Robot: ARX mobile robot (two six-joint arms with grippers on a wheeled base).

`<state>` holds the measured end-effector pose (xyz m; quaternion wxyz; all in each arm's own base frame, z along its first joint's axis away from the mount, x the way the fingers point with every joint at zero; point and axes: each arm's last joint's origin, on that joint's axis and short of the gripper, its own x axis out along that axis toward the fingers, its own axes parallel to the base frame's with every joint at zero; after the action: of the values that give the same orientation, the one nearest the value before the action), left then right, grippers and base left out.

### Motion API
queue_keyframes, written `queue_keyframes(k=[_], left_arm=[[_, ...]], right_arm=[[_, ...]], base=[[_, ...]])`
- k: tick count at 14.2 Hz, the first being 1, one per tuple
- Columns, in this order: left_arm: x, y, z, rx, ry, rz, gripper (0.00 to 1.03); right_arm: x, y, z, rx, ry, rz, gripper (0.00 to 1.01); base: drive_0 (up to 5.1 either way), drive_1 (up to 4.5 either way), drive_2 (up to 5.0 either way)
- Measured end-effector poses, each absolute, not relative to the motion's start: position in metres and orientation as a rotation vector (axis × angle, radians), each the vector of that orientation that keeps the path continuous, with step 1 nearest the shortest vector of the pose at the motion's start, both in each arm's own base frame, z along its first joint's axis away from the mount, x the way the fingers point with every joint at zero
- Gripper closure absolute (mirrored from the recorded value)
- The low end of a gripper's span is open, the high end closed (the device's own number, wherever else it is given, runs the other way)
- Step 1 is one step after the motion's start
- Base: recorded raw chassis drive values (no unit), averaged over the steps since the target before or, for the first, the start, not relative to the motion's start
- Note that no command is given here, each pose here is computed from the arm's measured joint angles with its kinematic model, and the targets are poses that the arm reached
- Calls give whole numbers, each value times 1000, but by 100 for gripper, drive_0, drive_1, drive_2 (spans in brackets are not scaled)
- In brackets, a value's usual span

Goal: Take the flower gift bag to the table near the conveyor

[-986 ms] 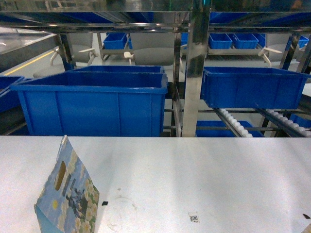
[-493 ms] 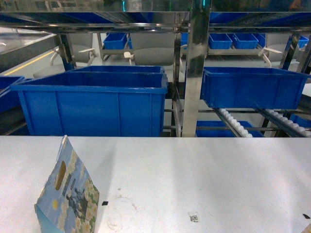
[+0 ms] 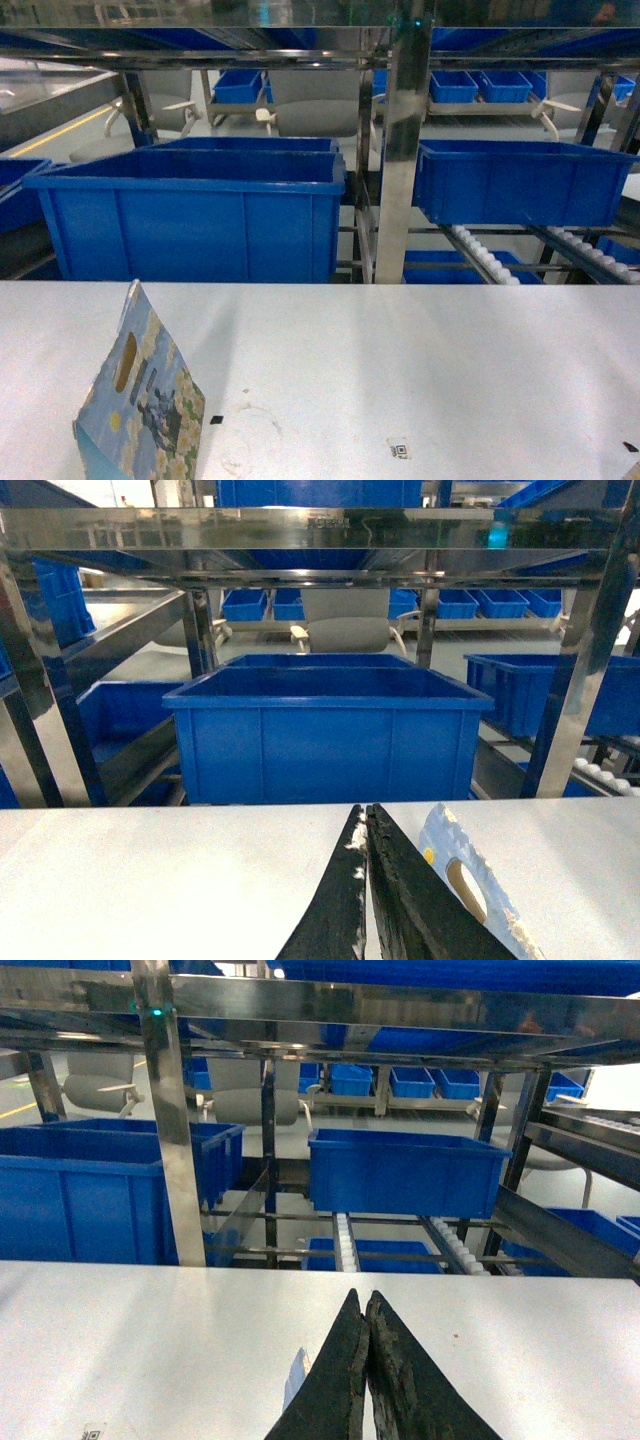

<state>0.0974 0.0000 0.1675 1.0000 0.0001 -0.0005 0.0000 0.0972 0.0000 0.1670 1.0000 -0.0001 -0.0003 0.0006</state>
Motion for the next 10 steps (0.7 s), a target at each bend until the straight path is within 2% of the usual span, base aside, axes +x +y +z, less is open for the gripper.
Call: queue_keyframes(k=[10], left_arm=[[97, 0, 167, 0, 0, 0, 101]], right_arm=[[97, 0, 167, 0, -5, 2, 99]], base=[[0, 0, 0]])
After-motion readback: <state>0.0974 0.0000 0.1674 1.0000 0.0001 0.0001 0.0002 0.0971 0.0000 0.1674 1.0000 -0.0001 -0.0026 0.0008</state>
